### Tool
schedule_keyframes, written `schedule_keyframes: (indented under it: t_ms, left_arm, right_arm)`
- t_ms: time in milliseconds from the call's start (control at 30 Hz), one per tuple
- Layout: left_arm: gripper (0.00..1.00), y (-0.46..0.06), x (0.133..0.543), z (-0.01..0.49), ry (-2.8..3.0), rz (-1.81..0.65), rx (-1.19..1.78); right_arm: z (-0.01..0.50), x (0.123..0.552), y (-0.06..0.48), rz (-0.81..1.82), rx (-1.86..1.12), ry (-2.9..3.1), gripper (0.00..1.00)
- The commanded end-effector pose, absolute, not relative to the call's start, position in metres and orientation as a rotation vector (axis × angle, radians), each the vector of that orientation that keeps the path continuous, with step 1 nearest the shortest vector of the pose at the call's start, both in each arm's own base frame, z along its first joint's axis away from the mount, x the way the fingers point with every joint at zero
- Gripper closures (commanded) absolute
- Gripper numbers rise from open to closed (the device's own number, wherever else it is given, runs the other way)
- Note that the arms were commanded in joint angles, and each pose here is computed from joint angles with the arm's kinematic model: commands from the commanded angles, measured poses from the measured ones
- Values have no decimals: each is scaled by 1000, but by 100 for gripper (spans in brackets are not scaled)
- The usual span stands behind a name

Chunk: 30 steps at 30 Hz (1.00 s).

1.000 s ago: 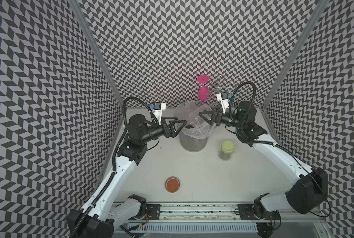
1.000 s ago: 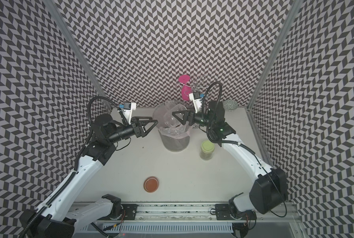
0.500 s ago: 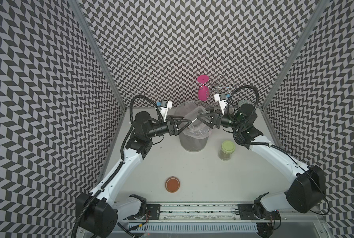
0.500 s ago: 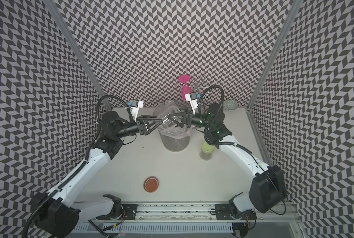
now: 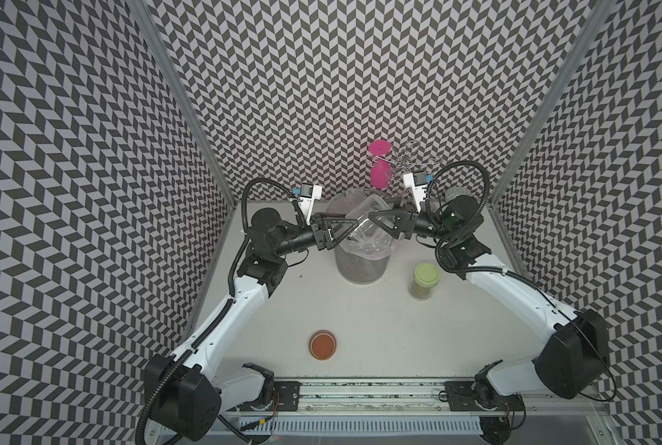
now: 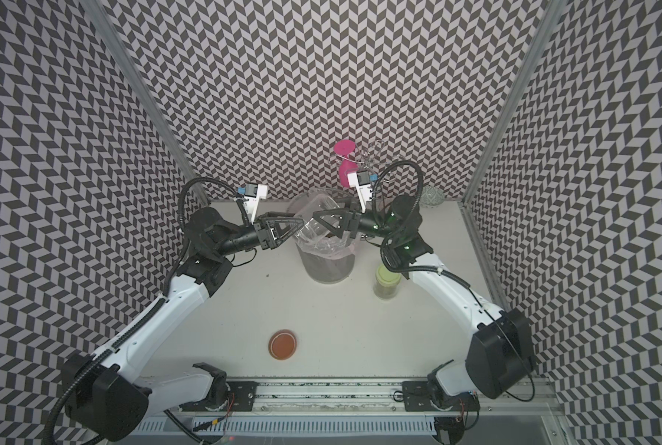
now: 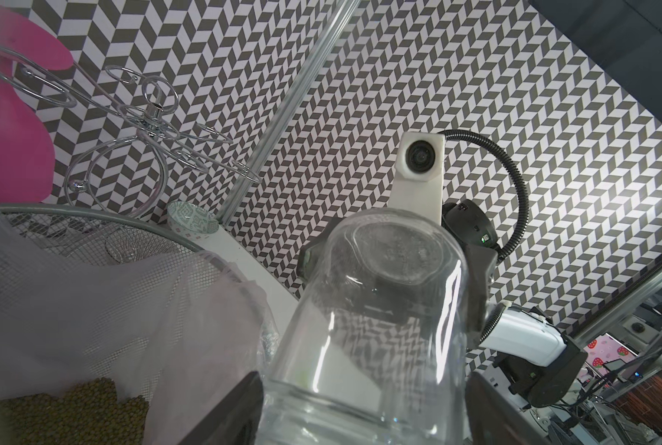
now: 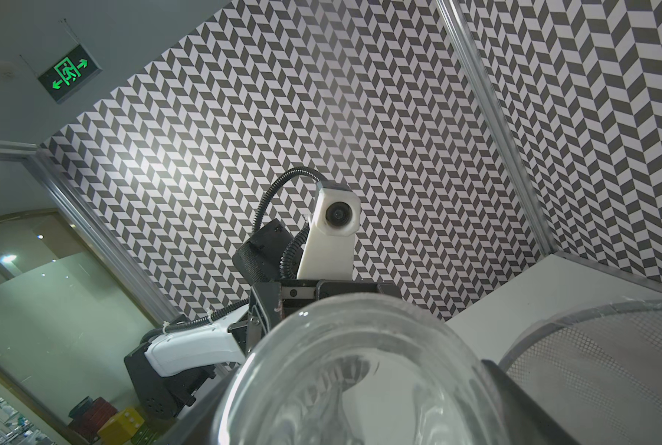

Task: Empty moldy mung beans from jars
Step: Place the jar at the center of the board.

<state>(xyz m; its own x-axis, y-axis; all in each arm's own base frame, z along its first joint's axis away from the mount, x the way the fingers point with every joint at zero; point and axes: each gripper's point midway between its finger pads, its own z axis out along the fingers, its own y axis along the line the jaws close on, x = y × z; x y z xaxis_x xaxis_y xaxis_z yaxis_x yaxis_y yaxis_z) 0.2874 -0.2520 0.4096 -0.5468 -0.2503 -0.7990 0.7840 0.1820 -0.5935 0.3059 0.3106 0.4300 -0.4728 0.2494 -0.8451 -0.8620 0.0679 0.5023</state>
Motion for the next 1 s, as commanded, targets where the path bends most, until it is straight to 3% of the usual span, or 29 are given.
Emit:
schedule_keyframes:
  t_ms: [0,67,533,967]
  left_arm:
    - [10,-258,274,405,1620,-1491,575]
    - [1,-253,275,405,1628,-1436,552]
    - [0,-233,265,419,1628,-1294,498]
    - [2,-244,246,424,1611,-1439,555]
  right_arm:
    - [449,295,318,1553,-684,1357,31]
    - [452,295,317,1549,-680,1351,31]
    - [466,297,310,1543,-648,1311,33]
    - [470,310,308,1522,-625,1307,33]
